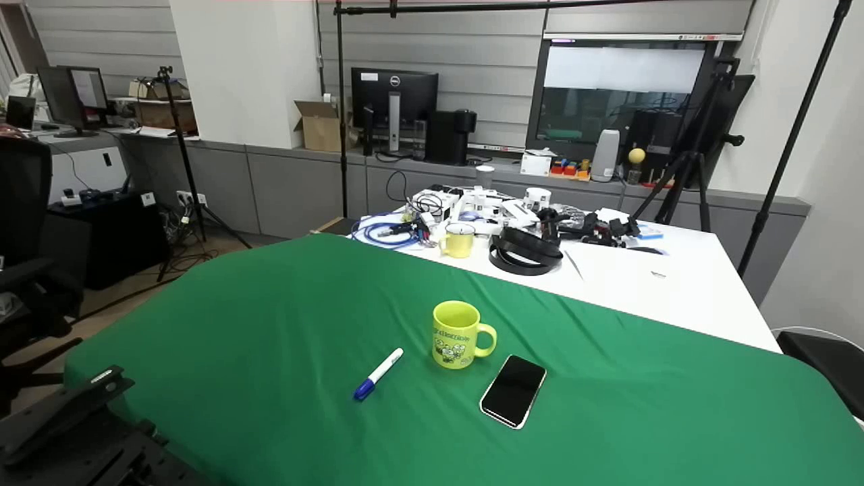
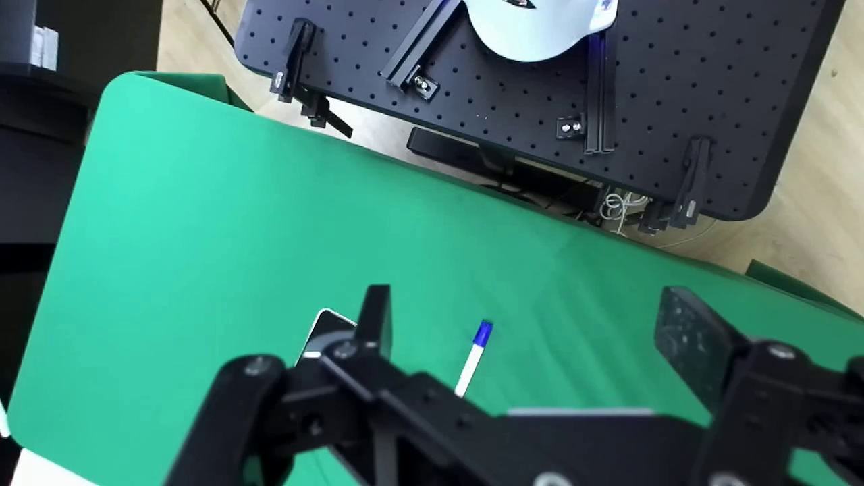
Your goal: Put the blue marker into the mug
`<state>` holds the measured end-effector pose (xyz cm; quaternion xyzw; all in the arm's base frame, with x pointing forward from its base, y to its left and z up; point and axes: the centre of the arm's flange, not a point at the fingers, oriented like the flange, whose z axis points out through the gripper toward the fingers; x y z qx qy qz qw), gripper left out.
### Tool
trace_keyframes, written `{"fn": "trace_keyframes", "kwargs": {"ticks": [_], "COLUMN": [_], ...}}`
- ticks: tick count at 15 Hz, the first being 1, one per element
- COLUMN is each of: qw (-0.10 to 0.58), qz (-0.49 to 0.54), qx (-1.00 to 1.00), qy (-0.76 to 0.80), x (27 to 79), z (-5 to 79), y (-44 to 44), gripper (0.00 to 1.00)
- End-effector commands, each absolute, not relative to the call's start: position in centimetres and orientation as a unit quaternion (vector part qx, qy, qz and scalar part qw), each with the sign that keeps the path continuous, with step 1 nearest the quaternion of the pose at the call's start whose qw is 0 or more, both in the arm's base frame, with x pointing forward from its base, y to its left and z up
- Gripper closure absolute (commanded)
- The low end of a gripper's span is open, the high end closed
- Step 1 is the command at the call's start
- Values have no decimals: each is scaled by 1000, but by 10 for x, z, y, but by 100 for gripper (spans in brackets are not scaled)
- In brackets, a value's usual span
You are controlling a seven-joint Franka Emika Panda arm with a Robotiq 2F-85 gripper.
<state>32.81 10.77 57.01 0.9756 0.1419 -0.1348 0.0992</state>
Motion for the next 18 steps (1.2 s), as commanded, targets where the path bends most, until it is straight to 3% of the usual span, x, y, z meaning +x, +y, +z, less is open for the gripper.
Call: {"fn": "trace_keyframes", "kwargs": {"ticks": [1, 6, 15, 18], "qw": [99, 95, 113, 65], "qz": [-135, -130, -67, -44], "qx": [976, 976, 976, 981], "qy": [142, 146, 173, 177], "x": [328, 336, 476, 514], "z": [570, 569, 528, 518], "y": [108, 105, 78, 73], "gripper": [0, 0, 0, 0]}}
